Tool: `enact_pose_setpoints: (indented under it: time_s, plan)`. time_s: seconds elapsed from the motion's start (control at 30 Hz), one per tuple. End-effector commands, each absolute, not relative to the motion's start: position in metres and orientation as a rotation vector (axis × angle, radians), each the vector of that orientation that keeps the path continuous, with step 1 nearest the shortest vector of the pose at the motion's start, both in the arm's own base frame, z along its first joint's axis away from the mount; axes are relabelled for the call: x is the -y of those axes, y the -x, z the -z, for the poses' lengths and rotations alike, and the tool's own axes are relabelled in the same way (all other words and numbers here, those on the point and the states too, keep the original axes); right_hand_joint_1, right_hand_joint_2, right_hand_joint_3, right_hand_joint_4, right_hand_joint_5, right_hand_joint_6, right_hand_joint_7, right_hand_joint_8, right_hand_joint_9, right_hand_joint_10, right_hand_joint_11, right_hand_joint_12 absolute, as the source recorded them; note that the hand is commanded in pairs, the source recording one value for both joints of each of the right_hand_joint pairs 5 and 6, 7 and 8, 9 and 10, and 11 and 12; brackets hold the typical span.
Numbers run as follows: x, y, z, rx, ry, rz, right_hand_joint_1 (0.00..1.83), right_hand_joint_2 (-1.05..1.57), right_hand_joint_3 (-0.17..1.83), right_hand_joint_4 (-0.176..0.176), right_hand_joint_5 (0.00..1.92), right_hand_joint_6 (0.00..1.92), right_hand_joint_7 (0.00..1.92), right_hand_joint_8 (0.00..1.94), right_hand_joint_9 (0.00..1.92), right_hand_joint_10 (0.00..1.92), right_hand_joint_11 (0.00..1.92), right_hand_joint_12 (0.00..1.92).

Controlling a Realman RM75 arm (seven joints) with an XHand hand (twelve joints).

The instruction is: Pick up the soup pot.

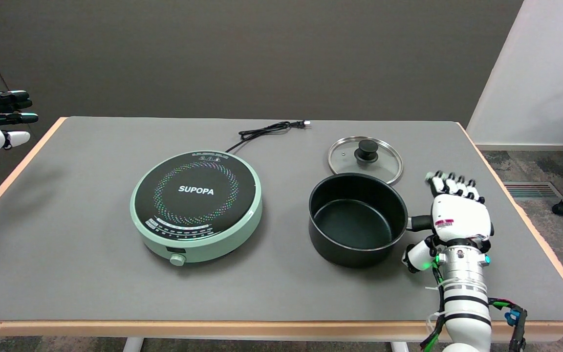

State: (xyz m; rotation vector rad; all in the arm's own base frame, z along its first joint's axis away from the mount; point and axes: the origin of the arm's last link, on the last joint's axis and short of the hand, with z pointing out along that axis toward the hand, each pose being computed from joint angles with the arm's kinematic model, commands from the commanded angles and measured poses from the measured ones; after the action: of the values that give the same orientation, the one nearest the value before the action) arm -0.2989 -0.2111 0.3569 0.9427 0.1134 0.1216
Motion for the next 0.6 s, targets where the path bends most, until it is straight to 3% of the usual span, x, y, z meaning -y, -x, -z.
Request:
enact_pose_setpoints:
  time_s: [0.03, 0.3, 0.53, 0.6]
  plan:
    - [0.2161, 0.2995, -0.3589, -0.141, -0.983, -0.086, 1.22, -0.41, 1.77, 0.058, 0.78, 0.78, 0.78, 0.78, 0.78, 0.78, 0.78, 0.78]
    - [0.2209, 0.3013, -0.3624, -0.132, -1.003, -0.066, 1.29, -0.07, 1.43, -0.01, 1.14, 1.14, 1.14, 1.14, 1.14, 1.14, 1.14, 1.14]
    - [0.2228, 0.3008, -0.3627, -0.135, -1.005, -0.064, 1.32, -0.06, 1.51, -0.02, 1.18, 1.18, 1.18, 1.18, 1.18, 1.18, 1.18, 1.18]
    - [0.2232, 0.301, -0.3616, -0.134, -1.008, -0.064, 1.32, -0.09, 1.61, -0.016, 1.16, 1.16, 1.16, 1.16, 1.16, 1.16, 1.16, 1.16]
